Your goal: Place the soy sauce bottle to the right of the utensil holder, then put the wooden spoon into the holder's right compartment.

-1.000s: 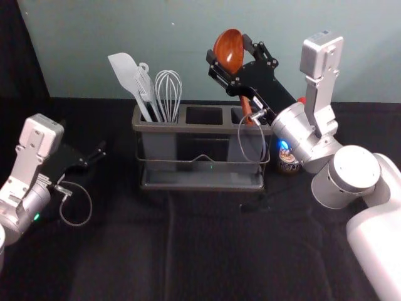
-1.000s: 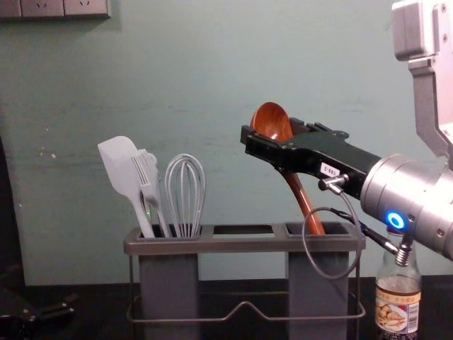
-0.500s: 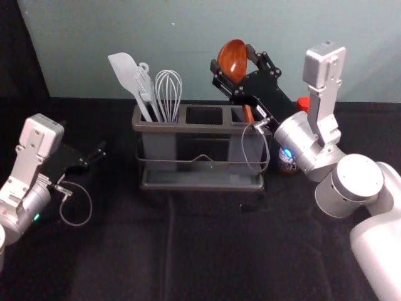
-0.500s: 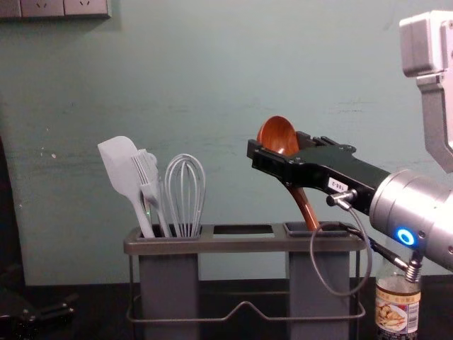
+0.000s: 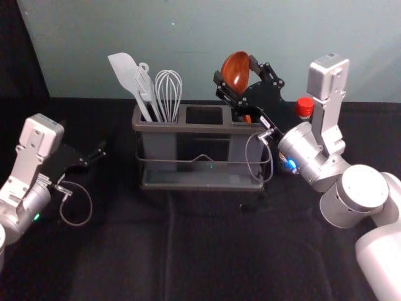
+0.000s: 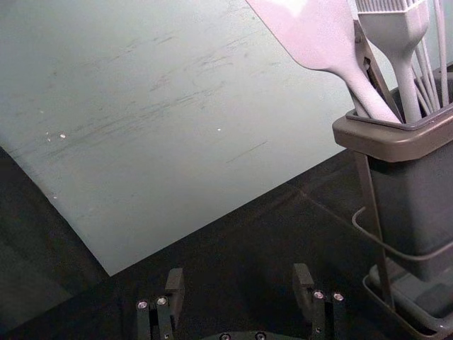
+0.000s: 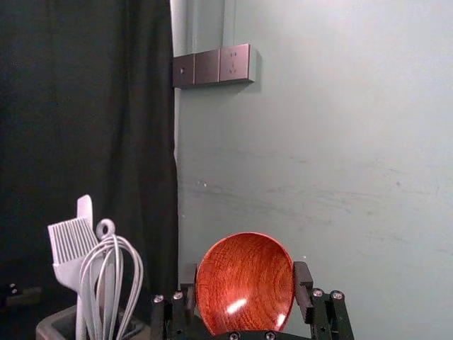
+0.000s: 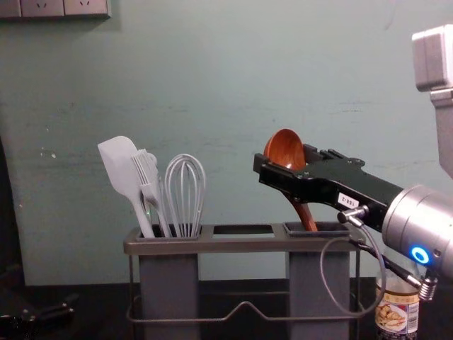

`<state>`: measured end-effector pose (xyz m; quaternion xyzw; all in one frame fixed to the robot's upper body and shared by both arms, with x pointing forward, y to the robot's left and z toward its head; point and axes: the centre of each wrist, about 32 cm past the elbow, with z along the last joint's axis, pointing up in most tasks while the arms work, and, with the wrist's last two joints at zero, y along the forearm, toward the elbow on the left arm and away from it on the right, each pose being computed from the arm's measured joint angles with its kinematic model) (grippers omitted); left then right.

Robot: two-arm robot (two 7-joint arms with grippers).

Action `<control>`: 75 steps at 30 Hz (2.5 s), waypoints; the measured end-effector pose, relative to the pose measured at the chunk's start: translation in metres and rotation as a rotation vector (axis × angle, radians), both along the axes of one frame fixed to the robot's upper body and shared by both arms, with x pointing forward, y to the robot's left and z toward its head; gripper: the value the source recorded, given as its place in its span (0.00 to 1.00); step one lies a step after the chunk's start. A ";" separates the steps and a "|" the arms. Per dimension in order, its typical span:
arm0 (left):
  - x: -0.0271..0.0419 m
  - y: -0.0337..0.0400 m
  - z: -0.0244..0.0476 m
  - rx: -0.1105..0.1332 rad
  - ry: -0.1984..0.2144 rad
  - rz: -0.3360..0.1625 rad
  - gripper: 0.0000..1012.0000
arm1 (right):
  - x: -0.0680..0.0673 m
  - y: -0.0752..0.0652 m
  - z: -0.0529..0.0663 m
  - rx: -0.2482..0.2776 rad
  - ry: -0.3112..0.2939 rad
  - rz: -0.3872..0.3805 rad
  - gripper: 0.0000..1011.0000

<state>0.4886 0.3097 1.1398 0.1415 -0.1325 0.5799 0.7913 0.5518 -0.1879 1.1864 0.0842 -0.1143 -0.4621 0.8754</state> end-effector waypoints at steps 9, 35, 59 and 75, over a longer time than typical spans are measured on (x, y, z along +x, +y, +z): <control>0.0000 0.0000 0.0000 0.000 0.000 0.000 0.99 | -0.004 -0.001 -0.005 0.002 0.010 -0.001 0.83; 0.0000 0.0000 0.0000 0.000 0.000 0.000 0.99 | -0.006 -0.002 -0.006 0.004 0.011 -0.003 0.99; 0.0000 0.0000 0.0000 0.000 0.000 0.000 0.99 | -0.016 -0.009 0.021 -0.027 -0.047 -0.023 0.99; 0.0000 0.0000 0.0000 0.000 0.000 0.000 0.99 | -0.062 -0.036 0.056 -0.026 -0.041 -0.171 0.99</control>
